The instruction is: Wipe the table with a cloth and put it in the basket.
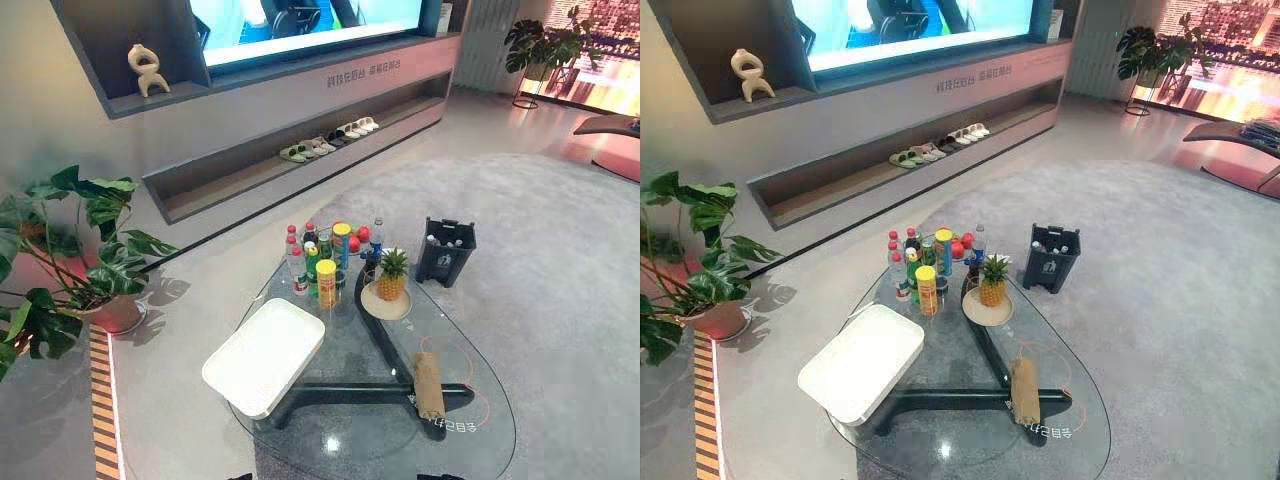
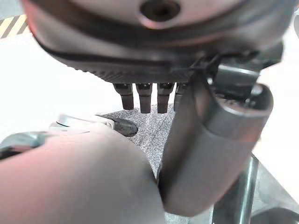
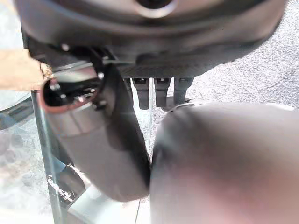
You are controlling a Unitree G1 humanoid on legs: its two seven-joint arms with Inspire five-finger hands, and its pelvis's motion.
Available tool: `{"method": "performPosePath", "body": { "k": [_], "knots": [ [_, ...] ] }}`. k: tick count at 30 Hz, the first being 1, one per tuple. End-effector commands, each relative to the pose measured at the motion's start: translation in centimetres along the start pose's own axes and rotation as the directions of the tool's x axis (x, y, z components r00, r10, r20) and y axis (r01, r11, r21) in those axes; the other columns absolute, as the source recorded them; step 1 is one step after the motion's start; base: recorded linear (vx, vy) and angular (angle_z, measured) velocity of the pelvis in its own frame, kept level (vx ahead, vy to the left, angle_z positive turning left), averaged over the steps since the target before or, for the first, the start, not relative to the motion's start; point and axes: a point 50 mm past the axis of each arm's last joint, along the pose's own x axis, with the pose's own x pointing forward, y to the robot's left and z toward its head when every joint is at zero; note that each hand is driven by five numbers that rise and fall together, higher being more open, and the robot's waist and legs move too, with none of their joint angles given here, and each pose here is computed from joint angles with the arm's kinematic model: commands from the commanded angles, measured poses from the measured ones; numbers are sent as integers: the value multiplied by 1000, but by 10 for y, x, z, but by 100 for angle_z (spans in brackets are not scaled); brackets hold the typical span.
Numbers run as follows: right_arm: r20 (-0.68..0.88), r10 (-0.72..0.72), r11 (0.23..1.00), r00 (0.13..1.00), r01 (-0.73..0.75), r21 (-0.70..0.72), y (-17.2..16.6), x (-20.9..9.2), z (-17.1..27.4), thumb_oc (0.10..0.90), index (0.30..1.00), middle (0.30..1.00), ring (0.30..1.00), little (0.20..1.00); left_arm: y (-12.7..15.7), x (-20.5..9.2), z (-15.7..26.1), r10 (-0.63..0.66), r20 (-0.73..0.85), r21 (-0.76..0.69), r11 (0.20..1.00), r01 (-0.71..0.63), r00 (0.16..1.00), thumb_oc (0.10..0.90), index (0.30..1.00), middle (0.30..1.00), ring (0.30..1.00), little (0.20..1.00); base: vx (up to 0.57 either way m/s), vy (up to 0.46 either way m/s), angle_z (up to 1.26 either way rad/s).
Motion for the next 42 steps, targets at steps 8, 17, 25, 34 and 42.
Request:
{"method": "performPosePath", "body": {
  "k": [8,17,25,34,42],
  "knots": [
    [-97,-2,1000,995,-1,-24,5,2,-20,800,900,900,900,900,-10,2,4,-13,-12,-12,1000,12,1000,800,900,900,900,900,-12,38,-2],
    [-89,-1,1000,996,-2,-30,5,2,-18,800,900,900,900,900,-8,2,4,-14,-17,-17,1000,14,1000,800,900,900,900,900,0,0,0],
    [-64,-6,998,998,2,-65,6,2,-14,800,900,900,900,900,-7,1,5,0,-7,-17,1000,0,1000,800,900,900,900,900,0,0,0],
    [61,-44,997,997,48,-64,7,2,3,800,900,900,900,900,-7,1,6,-8,16,-26,1000,9,1000,800,900,900,900,900,12,1,0],
    [344,-30,999,938,44,-32,16,-6,48,800,900,900,900,900,-6,1,6,-7,28,-22,1000,7,1000,800,900,900,900,900,0,0,0]
  ]
}}
